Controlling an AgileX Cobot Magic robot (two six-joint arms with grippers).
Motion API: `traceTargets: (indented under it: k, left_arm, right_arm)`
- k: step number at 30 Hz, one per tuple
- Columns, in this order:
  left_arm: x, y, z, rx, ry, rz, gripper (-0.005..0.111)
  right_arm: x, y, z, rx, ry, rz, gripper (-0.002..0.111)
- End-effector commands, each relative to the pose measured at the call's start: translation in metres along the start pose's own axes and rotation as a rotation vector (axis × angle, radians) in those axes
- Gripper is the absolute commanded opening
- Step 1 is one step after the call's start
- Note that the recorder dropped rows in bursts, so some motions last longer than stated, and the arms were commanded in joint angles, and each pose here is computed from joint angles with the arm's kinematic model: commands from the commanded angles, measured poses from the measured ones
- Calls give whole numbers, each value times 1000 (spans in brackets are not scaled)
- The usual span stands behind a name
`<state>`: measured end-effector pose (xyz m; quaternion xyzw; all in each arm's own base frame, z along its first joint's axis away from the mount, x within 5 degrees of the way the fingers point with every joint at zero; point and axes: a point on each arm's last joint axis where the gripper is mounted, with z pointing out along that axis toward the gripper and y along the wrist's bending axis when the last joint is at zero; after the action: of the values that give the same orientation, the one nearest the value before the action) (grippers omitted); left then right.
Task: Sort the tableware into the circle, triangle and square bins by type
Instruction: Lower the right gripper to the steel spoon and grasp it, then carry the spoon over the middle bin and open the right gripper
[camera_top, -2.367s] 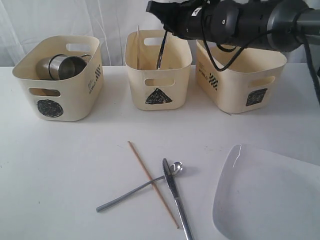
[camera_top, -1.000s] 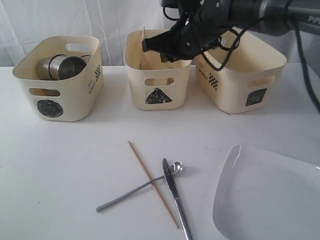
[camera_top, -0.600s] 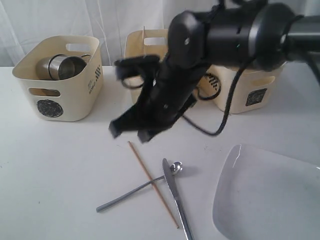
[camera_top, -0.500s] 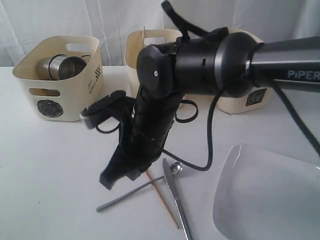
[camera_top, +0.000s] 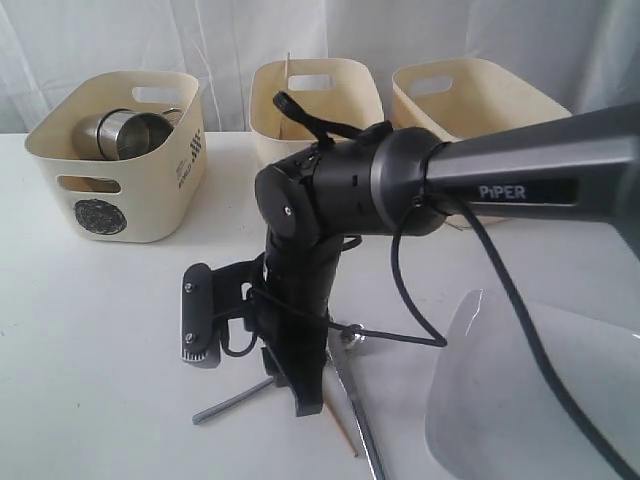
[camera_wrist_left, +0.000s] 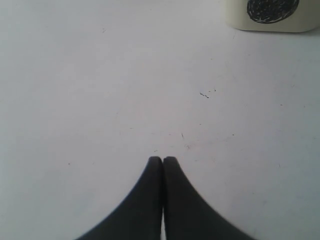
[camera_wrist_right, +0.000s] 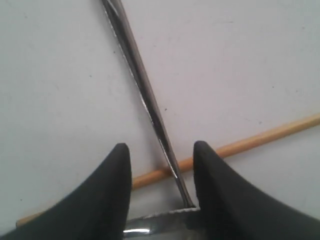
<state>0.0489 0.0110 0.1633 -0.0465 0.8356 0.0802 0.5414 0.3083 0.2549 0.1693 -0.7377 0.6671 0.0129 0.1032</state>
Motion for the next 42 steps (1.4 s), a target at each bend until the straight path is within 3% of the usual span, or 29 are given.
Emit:
traceTargets:
  k: [1,11,13,18,23,26,33,42]
  left_arm:
    - [1,0,0,5,-1,2,0]
    - [1,0,0,5,-1,2,0]
    - [1,0,0,5,-1,2,0]
    - [1,0,0,5,-1,2,0]
    - [1,0,0,5,-1,2,0]
    - [1,0,0,5,-1,2,0]
    - [1,0,0,5,-1,2,0]
    - [1,0,0,5,-1,2,0]
  right_arm:
    - [2,0,12,-18,19,-41,39]
    - [10,-2,34,-25,101,-101,38]
    - [10,-2,39,-35,107,-100,31]
    - [10,-3,42,-26,101,-101,2]
    - [7,-7,40,18,74,-96,0]
    - [1,-12,26,76,40,-99,0]
    - [-16,-29,-64,300,-101,-98,0]
    - [-17,-27,-128,447,-216,47,0]
